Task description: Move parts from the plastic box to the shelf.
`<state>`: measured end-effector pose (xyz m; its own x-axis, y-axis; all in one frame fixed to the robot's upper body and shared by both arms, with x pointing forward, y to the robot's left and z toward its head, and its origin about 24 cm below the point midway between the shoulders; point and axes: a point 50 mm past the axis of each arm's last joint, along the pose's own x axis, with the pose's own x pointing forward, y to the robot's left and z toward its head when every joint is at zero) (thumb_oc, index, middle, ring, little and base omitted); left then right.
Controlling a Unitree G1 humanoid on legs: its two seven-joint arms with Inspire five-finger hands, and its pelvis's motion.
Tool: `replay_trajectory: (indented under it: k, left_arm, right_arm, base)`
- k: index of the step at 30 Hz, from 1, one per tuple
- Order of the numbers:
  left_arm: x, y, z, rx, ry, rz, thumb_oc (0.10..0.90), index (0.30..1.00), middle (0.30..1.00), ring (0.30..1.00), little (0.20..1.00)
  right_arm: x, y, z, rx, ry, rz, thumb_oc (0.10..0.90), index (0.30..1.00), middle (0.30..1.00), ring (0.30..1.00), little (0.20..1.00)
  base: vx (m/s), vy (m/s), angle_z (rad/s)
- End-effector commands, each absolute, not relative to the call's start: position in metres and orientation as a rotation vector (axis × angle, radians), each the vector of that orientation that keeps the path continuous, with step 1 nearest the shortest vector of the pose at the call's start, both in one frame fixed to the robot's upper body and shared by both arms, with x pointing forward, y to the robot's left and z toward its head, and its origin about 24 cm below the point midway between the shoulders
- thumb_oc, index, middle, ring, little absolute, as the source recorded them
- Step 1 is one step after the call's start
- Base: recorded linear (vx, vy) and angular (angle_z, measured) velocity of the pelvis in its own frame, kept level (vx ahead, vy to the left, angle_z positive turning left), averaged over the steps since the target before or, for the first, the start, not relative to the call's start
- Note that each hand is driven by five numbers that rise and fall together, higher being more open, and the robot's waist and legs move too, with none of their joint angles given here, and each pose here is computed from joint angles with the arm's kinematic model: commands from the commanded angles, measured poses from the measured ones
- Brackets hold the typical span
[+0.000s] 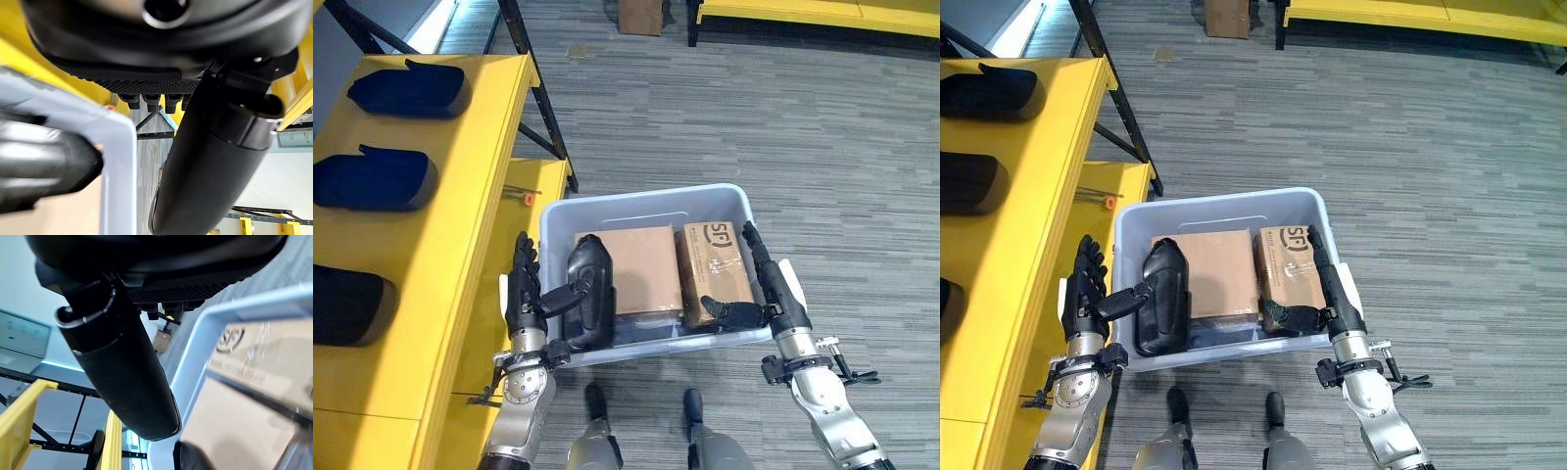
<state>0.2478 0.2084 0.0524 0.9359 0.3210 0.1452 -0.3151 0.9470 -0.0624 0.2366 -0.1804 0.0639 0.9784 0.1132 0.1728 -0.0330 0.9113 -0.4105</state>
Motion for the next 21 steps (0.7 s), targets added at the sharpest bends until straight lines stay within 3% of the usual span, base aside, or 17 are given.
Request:
replay_trajectory:
  k: [1,14,21]
  left_arm:
    - [0.245,0.229,0.100,0.003,-0.415,0.359,0.900,1.000,1.000,1.000,1.000]
    - [0.245,0.242,0.130,0.070,-0.537,0.372,0.900,1.000,1.000,1.000,1.000]
    - [0.238,0.223,0.175,0.066,-0.748,0.229,0.900,1.000,1.000,1.000,1.000]
  right_arm:
    - [0.245,-0.172,0.121,-0.430,-0.500,0.062,0.900,1.000,1.000,1.000,1.000]
    - [0.279,-0.185,0.175,-0.889,-0.692,0.115,0.900,1.000,1.000,1.000,1.000]
    - [0.309,-0.185,0.200,-1.315,-0.703,0.264,0.900,1.000,1.000,1.000,1.000]
  base:
    - [0.02,0.146,-0.05]
    - [0.03,-0.031,0.19]
    - [-0.01,-0.110,0.28]
